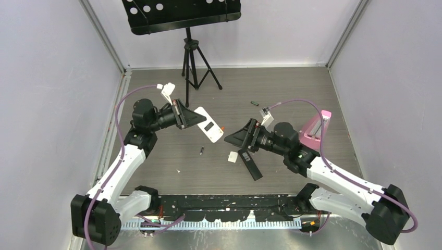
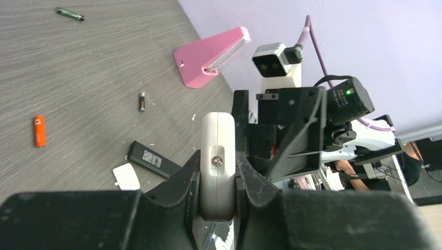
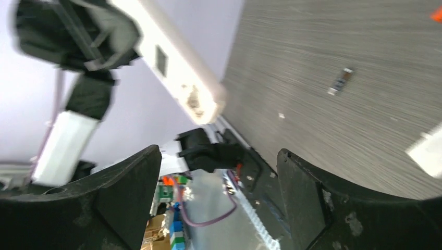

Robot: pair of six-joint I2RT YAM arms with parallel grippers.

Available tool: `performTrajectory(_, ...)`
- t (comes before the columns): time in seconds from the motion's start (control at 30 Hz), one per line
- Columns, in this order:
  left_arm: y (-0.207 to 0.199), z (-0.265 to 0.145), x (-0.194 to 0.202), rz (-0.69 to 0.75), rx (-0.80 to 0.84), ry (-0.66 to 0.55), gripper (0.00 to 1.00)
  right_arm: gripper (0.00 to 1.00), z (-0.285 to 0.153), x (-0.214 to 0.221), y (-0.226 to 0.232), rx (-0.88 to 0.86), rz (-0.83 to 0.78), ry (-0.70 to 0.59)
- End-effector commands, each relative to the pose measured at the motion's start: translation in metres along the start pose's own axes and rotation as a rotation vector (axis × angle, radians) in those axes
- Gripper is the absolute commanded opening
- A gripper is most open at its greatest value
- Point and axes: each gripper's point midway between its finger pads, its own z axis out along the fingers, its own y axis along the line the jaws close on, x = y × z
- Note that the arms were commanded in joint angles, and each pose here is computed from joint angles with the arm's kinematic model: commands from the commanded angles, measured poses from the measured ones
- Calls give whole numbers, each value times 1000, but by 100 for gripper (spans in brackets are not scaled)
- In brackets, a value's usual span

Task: Load the batteries into the remote control
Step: Place the battery cover at the center of the board, then adjust the remote control.

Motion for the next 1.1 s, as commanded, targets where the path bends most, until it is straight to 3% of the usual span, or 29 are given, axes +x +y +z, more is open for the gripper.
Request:
performTrajectory(0.0,-39,-8,-10,39,145,-52,0,87,-18,-13,75,-275,-25,-65)
performTrajectory(0.1,-56,-14,-15,33,200,-86,0,84,-14,-19,91,-289,5,-108)
performTrajectory(0.37,-88,-26,-23,-58,281,-128,0,63,-1,-38,124,-418,91,-201)
performTrajectory(0.57,-94,-28,-23,-97,280,-120,0,44,-4,-44,147,-516,52,-212)
performTrajectory(0.7,-95,-27,-24,-127,278,-107,0,24,-1,-44,152,-550,22,-214)
performTrajectory(0.8,-94,-26,-23,-145,273,-88,11,13,3,-45,152,-557,15,-219)
performTrajectory(0.93,-91,-26,-14,-158,273,-38,42,8,9,-44,151,-529,-30,-198)
performTrajectory(1.0,-86,-26,-6,-169,268,-6,50,8,10,-44,152,-527,-62,-187)
performTrajectory(1.07,-83,-26,3,-182,271,41,52,8,10,-43,155,-538,-98,-167)
